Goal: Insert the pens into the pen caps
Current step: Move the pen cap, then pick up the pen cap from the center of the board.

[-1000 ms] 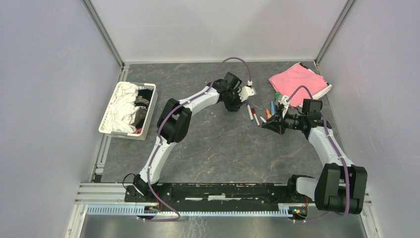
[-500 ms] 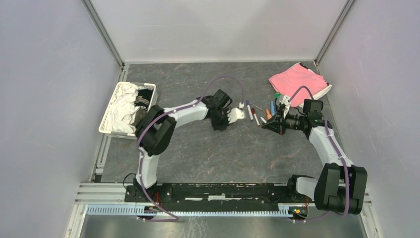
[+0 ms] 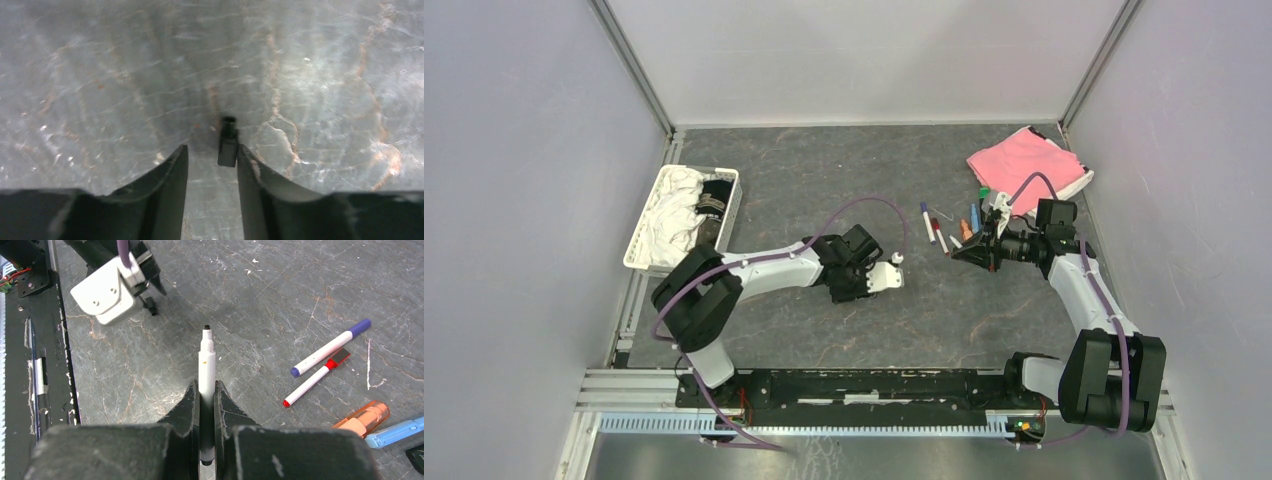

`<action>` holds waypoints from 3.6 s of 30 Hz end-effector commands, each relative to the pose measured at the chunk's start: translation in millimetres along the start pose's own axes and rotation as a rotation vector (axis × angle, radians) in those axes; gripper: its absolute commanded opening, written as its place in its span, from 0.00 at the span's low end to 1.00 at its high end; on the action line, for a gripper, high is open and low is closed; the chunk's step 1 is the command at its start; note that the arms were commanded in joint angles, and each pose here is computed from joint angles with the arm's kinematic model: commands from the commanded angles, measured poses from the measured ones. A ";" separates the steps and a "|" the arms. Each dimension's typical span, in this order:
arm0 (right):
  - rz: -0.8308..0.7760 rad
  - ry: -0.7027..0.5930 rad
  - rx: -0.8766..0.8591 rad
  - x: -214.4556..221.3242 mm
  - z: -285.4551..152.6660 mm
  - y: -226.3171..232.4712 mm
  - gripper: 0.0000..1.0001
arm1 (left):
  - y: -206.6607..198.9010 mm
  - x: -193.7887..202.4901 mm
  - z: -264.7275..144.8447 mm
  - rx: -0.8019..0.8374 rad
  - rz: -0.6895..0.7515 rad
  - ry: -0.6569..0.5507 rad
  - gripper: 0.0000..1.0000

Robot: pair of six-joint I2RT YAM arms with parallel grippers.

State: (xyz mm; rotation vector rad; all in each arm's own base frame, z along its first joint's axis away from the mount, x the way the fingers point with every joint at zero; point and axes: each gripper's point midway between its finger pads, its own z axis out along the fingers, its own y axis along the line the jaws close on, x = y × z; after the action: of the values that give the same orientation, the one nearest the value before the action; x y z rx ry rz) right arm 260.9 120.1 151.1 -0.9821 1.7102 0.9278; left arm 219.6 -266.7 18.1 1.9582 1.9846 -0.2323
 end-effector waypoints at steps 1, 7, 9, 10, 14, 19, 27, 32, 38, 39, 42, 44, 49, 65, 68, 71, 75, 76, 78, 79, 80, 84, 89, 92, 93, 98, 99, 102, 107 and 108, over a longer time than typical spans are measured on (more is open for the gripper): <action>-0.056 -0.032 -0.013 -16.7 -3.0 -1.3 0.00 | 51.9 -33.7 -37.7 -0.256 -0.128 -0.157 0.52; -0.057 -0.031 -0.011 -16.4 -3.7 -1.9 0.00 | 62.6 -66.5 -86.9 -0.338 -0.209 -0.342 0.57; -0.054 -0.030 -0.010 -16.0 -3.8 -2.1 0.00 | 61.3 -76.3 -111.2 -0.368 -0.270 -0.445 0.56; -0.055 -0.030 -0.010 -16.0 -3.8 -2.1 0.00 | 58.6 -81.7 -123.3 -0.376 -0.312 -0.513 0.56; -0.055 -0.029 -0.009 -16.0 -3.9 -2.8 0.00 | 45.4 -90.8 -175.9 -0.392 -0.569 -0.808 0.49; -0.046 -0.027 -0.010 -14.2 -3.4 -3.0 0.00 | 38.1 -56.8 -192.6 -0.373 -1.201 -1.006 0.33; -0.030 -0.035 -0.019 -13.1 -2.1 -2.0 0.00 | 18.7 -11.0 -149.8 -0.289 -1.958 -0.855 0.52; -0.024 -0.044 -0.029 -14.0 -1.7 0.0 0.00 | 3.7 -6.2 -113.6 -0.394 -2.107 -0.491 0.52; -0.015 -0.047 -0.034 -13.2 -1.1 0.5 0.00 | 3.6 -20.0 -73.0 -0.458 -2.126 -0.307 0.53; -0.014 -0.046 -0.033 -12.8 -1.0 0.6 0.00 | 4.5 -19.9 -65.0 -0.472 -2.128 -0.279 0.53; -0.011 -0.048 -0.033 -12.7 -1.0 0.9 0.00 | 6.8 -20.8 -53.8 -0.509 -2.136 -0.215 0.54; -0.009 -0.052 -0.039 -13.5 -0.6 2.1 0.00 | 6.8 -15.8 -45.5 -0.545 -2.140 -0.169 0.54; -0.007 -0.060 -0.048 -14.8 -0.7 3.8 0.00 | 16.6 -21.9 -28.0 -0.572 -2.142 -0.151 0.46; -0.010 -0.069 -0.059 -16.7 -1.0 7.0 0.00 | 18.9 4.3 -7.4 -0.688 -2.109 -0.015 0.44; -0.010 -0.069 -0.059 -16.7 -1.0 7.4 0.00 | 19.2 7.7 -2.0 -0.682 -2.114 0.016 0.41; -0.011 -0.067 -0.056 -16.2 -1.1 7.0 0.00 | 18.7 7.8 3.0 -0.673 -2.107 0.040 0.39; -0.009 -0.067 -0.056 -15.9 -1.0 6.8 0.00 | 16.2 8.4 7.0 -0.666 -2.110 0.059 0.36; -0.009 -0.067 -0.056 -15.9 -1.0 6.8 0.00 | 15.2 8.3 8.2 -0.661 -2.112 0.064 0.34; -0.007 -0.066 -0.057 -15.4 -0.9 6.6 0.00 | 12.4 9.3 10.3 -0.655 -2.115 0.078 0.29; -0.007 -0.066 -0.057 -15.7 -0.9 6.6 0.00 | 10.9 10.4 11.3 -0.653 -2.116 0.086 0.28; -0.008 -0.066 -0.057 -15.7 -1.0 6.7 0.00 | 9.3 11.4 11.6 -0.651 -2.117 0.091 0.27; -0.008 -0.070 -0.061 -15.6 -0.8 7.9 0.00 | 9.1 9.1 13.2 -0.614 -2.111 0.073 0.23; -0.010 -0.075 -0.071 -13.8 0.0 10.4 0.00 | 30.5 -13.0 -0.4 -0.559 -2.006 -0.064 0.13; -0.014 -0.081 -0.082 -12.9 0.7 13.1 0.00 | 45.2 -29.7 -14.7 -0.516 -1.898 -0.185 0.02; -0.015 -0.084 -0.088 -12.7 1.2 14.4 0.00 | 48.9 -36.3 -23.0 -0.493 -1.867 -0.235 0.02; -0.054 -0.080 -0.136 -10.1 8.6 25.5 0.00 | 61.7 -58.2 -59.3 -0.432 -1.660 -0.467 0.02; -0.078 -0.071 -0.153 -9.1 12.0 29.0 0.00 | 64.8 -63.6 -71.2 -0.421 -1.608 -0.539 0.02; -0.150 -0.052 -0.206 -6.4 22.4 41.5 0.00 | 71.3 -89.0 -115.6 -0.360 -1.411 -0.839 0.02; -0.240 -0.033 -0.310 -11.9 45.3 66.0 0.00 | 64.1 -122.9 -187.7 -0.281 -1.094 -1.294 0.02; -0.255 -0.032 -0.316 -18.6 50.7 68.5 0.00 | 62.7 -126.4 -202.5 -0.279 -1.044 -1.380 0.02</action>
State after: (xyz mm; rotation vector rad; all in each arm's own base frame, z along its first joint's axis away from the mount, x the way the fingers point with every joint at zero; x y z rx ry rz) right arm 221.8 176.3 153.7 -1.2505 1.4931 1.0894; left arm 254.1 -296.4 165.7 -0.0898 2.0645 -0.8761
